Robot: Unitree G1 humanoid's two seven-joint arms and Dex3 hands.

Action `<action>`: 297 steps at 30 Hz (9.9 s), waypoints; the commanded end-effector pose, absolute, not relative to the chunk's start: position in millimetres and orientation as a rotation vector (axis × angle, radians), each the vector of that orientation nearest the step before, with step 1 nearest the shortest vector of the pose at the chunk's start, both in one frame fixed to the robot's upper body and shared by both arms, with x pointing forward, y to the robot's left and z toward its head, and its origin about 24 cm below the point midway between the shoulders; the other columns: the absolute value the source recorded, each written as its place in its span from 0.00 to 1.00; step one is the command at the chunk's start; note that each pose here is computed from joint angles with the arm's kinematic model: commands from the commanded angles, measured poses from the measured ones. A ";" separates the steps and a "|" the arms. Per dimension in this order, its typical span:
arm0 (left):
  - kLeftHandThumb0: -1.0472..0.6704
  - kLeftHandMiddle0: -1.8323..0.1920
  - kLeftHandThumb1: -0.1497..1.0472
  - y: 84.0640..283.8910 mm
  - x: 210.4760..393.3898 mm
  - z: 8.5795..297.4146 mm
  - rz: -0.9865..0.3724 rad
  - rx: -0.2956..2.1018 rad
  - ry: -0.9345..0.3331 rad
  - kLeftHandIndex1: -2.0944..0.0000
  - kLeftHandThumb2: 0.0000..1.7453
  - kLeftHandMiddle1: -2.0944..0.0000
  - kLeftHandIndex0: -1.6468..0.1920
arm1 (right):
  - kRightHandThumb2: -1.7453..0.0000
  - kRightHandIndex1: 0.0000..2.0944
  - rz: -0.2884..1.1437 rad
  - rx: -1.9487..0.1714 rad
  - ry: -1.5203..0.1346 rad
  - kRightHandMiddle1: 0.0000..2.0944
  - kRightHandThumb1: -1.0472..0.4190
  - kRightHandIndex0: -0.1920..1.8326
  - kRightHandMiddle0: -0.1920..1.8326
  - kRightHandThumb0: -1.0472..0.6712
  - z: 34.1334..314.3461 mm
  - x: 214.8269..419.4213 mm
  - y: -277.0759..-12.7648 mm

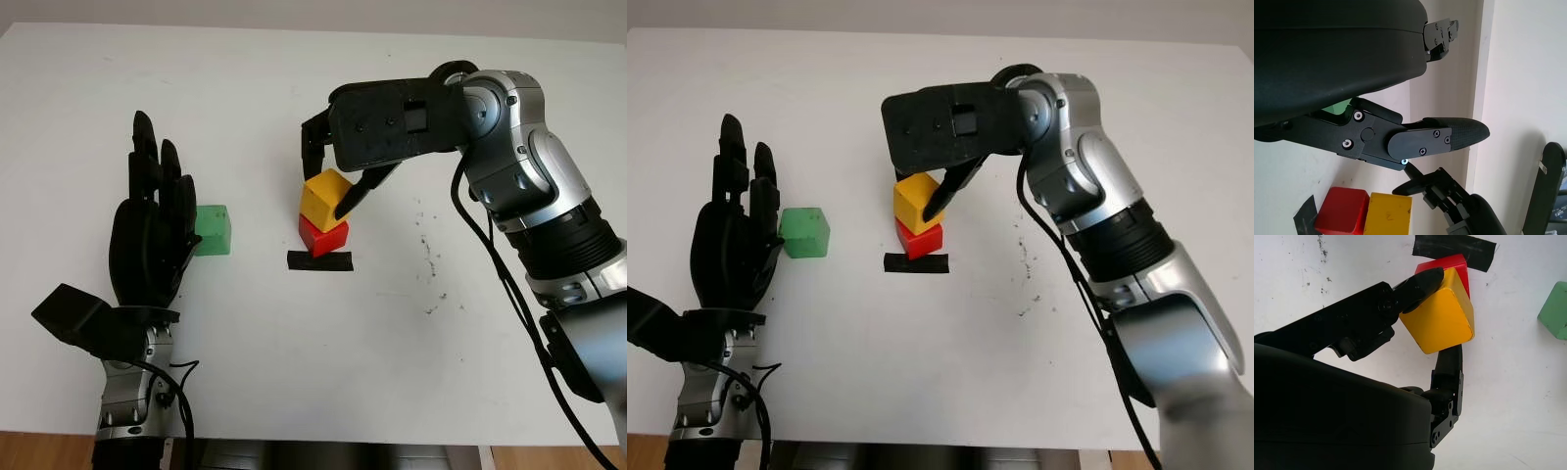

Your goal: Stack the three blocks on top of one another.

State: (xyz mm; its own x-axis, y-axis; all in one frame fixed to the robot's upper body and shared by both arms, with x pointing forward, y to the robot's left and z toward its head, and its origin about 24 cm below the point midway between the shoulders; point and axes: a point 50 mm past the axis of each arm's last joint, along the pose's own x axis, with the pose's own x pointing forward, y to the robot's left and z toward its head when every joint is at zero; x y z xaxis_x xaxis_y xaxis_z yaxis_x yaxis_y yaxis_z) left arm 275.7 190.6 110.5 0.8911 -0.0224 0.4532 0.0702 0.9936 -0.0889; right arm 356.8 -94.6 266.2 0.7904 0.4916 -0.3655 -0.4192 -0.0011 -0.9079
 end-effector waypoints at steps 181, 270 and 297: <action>0.11 0.99 0.97 234.8 287.2 199.3 -0.430 1.568 -0.195 0.97 0.04 0.97 0.86 | 0.67 0.00 0.142 -0.254 -0.192 0.00 0.00 0.00 0.00 0.19 165.5 308.0 -192.6; 0.39 0.68 1.00 202.3 274.1 239.6 0.064 1.922 -0.669 0.38 0.04 0.97 0.73 | 0.68 0.00 0.148 -0.128 -0.138 0.00 0.00 0.00 0.00 0.24 157.3 301.0 -191.8; 0.40 0.74 0.98 189.1 307.4 311.0 -0.232 1.296 -0.723 0.49 0.03 0.98 0.65 | 0.70 0.00 0.152 -0.089 -0.124 0.00 0.00 0.00 0.00 0.24 151.2 304.1 -187.2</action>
State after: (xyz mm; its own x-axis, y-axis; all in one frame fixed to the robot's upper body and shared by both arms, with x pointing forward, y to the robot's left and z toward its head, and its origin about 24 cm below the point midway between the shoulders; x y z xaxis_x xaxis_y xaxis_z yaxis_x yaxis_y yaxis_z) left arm 308.3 191.0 301.8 0.7783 -0.5290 0.3382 -0.2301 0.2609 0.9375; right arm 305.0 -186.5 150.8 0.9819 0.1587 0.1031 -0.1482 0.9836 -0.1026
